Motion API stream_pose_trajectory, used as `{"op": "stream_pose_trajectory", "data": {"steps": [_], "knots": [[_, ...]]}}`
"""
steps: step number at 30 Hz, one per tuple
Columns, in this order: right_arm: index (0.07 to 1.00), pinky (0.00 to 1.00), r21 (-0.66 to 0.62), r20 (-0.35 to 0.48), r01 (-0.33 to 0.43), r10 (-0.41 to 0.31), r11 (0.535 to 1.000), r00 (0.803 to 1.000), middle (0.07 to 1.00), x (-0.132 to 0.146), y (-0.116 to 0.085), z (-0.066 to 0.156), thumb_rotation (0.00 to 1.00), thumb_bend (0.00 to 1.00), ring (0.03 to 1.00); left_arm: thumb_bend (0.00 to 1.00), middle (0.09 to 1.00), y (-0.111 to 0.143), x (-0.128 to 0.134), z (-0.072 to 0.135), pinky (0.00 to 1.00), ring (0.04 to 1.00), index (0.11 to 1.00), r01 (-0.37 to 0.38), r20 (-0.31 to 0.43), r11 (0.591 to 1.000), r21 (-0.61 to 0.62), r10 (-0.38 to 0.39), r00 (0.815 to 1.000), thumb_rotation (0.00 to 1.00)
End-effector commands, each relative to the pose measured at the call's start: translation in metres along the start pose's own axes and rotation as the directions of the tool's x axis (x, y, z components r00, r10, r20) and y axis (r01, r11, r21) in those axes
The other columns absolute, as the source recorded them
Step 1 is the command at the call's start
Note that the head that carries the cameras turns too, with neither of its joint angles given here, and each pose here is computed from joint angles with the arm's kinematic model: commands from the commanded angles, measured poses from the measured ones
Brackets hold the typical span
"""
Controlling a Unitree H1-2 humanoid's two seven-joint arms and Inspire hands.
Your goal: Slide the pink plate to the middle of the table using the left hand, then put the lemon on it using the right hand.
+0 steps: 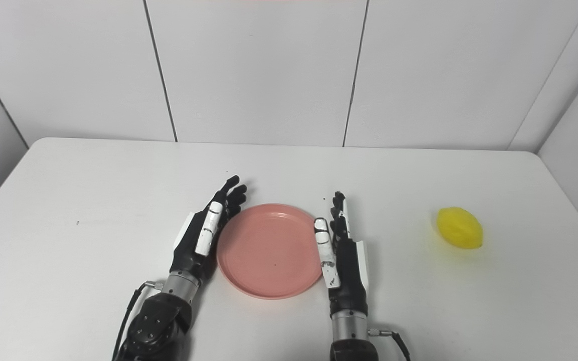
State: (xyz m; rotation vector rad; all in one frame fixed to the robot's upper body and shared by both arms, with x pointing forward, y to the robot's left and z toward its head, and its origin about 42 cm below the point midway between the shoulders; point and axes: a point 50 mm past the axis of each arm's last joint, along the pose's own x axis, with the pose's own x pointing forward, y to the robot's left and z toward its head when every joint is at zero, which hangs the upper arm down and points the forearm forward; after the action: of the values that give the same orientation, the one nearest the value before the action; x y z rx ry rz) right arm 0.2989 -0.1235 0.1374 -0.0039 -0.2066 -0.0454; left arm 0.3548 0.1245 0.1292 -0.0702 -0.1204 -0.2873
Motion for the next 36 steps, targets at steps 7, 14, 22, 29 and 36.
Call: {"op": "stream_pose_trajectory", "data": {"steps": [7, 14, 22, 29, 36], "knots": [[1.0, 0.97, -0.083, 0.208, 0.131, -0.111, 0.988, 0.972, 1.0, 0.016, -0.02, 0.043, 1.0, 0.57, 1.0, 0.5, 0.944, -0.001, 0.007, 0.013, 0.98, 0.954, 0.942, 0.003, 0.093, 0.999, 0.034, -0.007, 0.996, 1.0], [0.989, 0.99, -0.159, 0.283, 0.223, -0.172, 0.962, 0.943, 0.979, 0.023, -0.05, 0.058, 0.93, 0.61, 0.989, 0.53, 0.939, 0.006, 0.007, 0.012, 0.97, 0.947, 0.939, -0.006, 0.094, 0.999, 0.041, 0.003, 0.996, 1.0], [0.953, 0.92, -0.277, 0.313, 0.307, -0.216, 0.91, 0.925, 0.939, 0.03, -0.087, 0.064, 0.75, 0.6, 0.941, 0.53, 0.926, 0.013, 0.004, 0.009, 0.94, 0.932, 0.925, -0.003, 0.068, 1.0, 0.027, 0.001, 0.998, 1.0], [0.896, 0.9, -0.331, 0.304, 0.374, -0.277, 0.867, 0.911, 0.878, 0.034, -0.118, 0.068, 0.48, 0.67, 0.896, 0.5, 0.912, 0.018, 0.001, 0.009, 0.92, 0.916, 0.912, -0.005, 0.072, 1.0, 0.015, 0.003, 0.997, 1.0], [0.919, 0.91, -0.447, 0.273, 0.371, -0.271, 0.814, 0.923, 0.906, 0.037, -0.151, 0.074, 0.41, 0.72, 0.923, 0.52, 0.897, 0.024, -0.002, 0.009, 0.89, 0.901, 0.892, -0.003, 0.068, 1.0, -0.007, 0.003, 0.998, 1.0]]}}
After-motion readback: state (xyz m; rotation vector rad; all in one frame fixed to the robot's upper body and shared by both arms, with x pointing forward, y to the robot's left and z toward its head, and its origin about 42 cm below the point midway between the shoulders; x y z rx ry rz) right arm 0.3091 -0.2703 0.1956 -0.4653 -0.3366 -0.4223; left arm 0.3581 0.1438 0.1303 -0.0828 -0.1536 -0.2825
